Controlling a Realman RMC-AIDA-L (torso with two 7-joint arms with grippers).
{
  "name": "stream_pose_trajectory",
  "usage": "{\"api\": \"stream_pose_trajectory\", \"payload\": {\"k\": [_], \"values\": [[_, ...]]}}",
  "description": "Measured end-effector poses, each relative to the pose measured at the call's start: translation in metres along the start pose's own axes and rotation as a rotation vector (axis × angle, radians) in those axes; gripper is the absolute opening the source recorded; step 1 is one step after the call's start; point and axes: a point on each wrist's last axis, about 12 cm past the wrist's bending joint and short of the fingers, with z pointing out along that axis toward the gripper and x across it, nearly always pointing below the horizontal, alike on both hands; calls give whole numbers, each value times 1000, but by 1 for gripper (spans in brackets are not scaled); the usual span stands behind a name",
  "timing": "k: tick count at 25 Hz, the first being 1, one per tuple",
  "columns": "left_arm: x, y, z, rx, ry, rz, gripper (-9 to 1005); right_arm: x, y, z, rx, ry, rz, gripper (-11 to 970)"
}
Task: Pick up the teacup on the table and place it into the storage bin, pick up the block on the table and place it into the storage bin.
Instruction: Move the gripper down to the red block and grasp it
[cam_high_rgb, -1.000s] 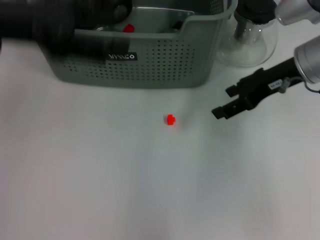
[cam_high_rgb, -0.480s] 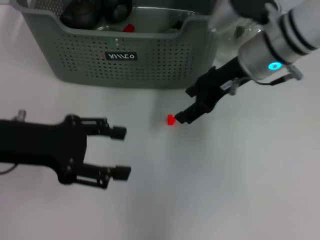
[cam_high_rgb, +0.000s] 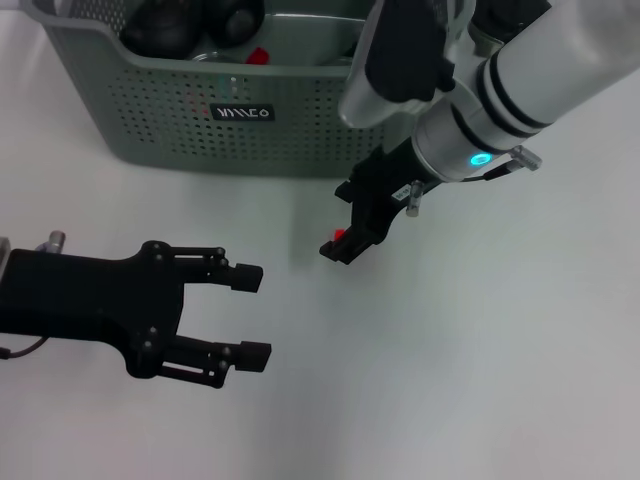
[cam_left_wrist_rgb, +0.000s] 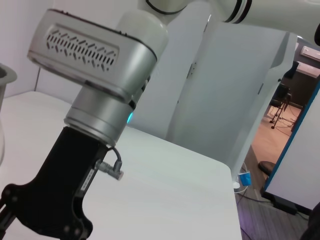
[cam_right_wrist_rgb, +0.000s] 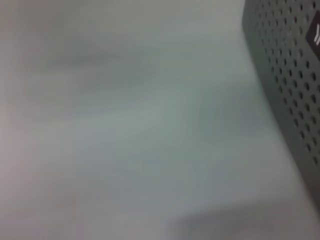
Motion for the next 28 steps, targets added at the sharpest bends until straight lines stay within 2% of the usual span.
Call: {"api": "stream_pose_trajectory", "payload": {"k": [17,21,28], "values": [[1,4,4,12,-15,-13,829,9,5,18,20,6,18,879],[1,4,4,12,-16,-11,829,11,5,19,25,7,19,676],[2,4,4,7,-22,-17,830,11,5,20,30,4,22,475]]}}
